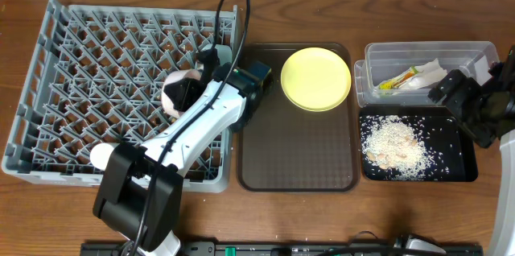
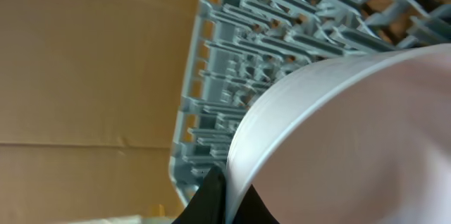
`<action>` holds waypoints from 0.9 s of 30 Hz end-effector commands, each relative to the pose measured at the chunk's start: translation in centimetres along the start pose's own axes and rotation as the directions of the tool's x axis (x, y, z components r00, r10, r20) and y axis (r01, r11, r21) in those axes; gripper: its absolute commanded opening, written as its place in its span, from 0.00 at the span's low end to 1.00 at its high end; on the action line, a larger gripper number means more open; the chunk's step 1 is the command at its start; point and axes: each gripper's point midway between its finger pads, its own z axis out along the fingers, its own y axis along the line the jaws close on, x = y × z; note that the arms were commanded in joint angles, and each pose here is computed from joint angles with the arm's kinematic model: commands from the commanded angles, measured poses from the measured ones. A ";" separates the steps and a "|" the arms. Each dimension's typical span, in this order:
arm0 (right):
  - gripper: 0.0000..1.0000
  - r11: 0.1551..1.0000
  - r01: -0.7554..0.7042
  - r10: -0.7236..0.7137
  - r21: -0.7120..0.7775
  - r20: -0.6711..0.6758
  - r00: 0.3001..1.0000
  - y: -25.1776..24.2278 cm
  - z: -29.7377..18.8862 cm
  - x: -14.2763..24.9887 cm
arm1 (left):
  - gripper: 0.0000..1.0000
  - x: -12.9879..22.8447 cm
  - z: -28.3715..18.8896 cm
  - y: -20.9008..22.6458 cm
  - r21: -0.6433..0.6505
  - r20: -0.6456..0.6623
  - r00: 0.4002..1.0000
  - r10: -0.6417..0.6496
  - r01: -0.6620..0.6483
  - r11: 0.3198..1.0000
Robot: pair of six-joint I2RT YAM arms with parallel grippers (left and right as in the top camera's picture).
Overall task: Sort waste into correct bins and load items into the dishwasher
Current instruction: 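Lift the white bowl with the left gripper and place it in the rack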
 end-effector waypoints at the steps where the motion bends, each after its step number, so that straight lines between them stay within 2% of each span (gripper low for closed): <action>1: 0.99 1.000 -0.010 0.010 0.000 0.000 1.000 -0.1 0.0 0.0 | 0.07 1.2 0.1 -1.5 0.063 -0.065 0.997 -0.040 0.044 0.997; 14: 0.99 1.000 -0.010 0.010 0.000 0.001 1.000 -0.1 0.0 0.0 | 0.07 3.1 0.2 -1.9 0.092 -0.135 0.991 0.009 0.004 0.996; 20: 0.99 1.000 -0.010 0.010 0.000 0.000 1.000 -0.1 0.0 0.0 | 0.08 5.0 -0.6 -4.1 0.217 -0.249 0.968 0.011 0.045 0.975; 27: 0.99 1.000 -0.010 0.010 0.000 0.000 1.000 -0.1 0.0 0.0 | 0.23 7.1 -2.1 -6.6 0.355 -0.376 0.925 0.050 0.094 0.930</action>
